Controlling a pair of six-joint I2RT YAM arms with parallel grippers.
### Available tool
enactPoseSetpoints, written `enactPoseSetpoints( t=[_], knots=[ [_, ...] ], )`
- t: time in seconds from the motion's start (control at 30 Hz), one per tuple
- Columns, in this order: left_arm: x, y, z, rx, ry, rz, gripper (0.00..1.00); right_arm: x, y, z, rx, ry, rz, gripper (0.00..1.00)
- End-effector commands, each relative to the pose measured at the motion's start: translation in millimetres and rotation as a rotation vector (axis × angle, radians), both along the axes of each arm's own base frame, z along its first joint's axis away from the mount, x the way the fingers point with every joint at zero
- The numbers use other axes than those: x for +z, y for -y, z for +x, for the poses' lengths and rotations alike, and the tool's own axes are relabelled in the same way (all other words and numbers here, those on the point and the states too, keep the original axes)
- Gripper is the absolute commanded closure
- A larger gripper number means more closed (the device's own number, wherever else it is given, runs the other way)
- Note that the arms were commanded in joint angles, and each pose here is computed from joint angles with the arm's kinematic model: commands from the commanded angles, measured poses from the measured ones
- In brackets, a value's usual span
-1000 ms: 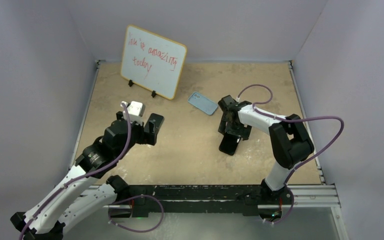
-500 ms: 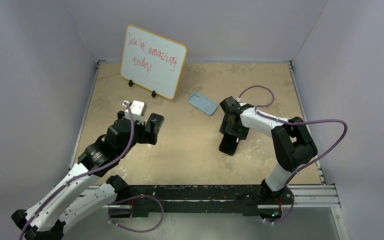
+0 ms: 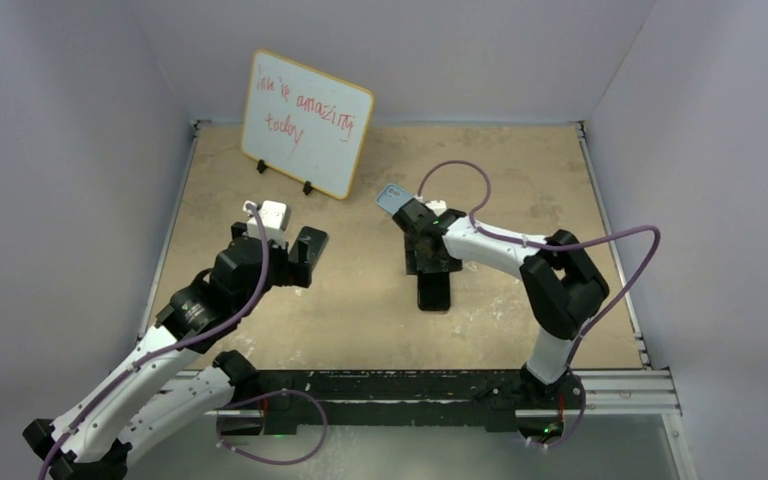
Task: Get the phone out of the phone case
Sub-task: Move the phone to the center of the board.
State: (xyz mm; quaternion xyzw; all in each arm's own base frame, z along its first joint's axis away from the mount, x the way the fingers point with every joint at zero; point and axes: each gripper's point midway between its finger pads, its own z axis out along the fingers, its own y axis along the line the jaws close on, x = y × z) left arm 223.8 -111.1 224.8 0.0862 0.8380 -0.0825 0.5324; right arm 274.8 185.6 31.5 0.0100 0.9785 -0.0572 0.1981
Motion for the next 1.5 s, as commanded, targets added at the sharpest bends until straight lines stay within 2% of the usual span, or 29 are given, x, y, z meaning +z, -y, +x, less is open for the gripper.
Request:
enactPoseSetpoints(
  t=[0.0, 0.17, 0.6, 0.83, 1.03, 1.3, 1.47],
  knots=[
    [4.4, -8.1, 3.7, 0.043, 0.024, 0.005, 0.09, 23.1, -39.8, 7.5, 0.190, 0.034, -0.008, 0.39],
    [3.5, -11.1, 5.2, 0.059, 0.022, 0.010, 0.09, 26.9, -87.9, 5.8, 0.390, 0.021, -0.012, 0.39],
    [0.6, -14.0, 8.3, 0.079, 0.011, 0.019, 0.09, 13.2, -164.0, 8.7, 0.643, 0.022, 0.077, 0.36],
    [-1.4, -12.7, 9.2, 0.071, 0.004, 0.024, 0.09, 5.0, -175.0, 8.5, 0.674, 0.008, 0.106, 0.22],
    [-4.5, -6.8, 11.3, 0.048, -0.012, 0.029, 0.09, 20.8, -176.9, 9.8, 0.657, 0.038, 0.132, 0.02],
    [-7.2, 11.5, 14.1, 0.002, -0.086, 0.015, 0.09, 54.4, -171.2, -14.6, 0.657, 0.075, 0.279, 0.01],
    [-12.9, 33.5, 16.4, -0.038, -0.148, -0.052, 0.09, 68.1, -156.9, -25.6, 0.620, 0.117, 0.350, 0.01]
  ],
)
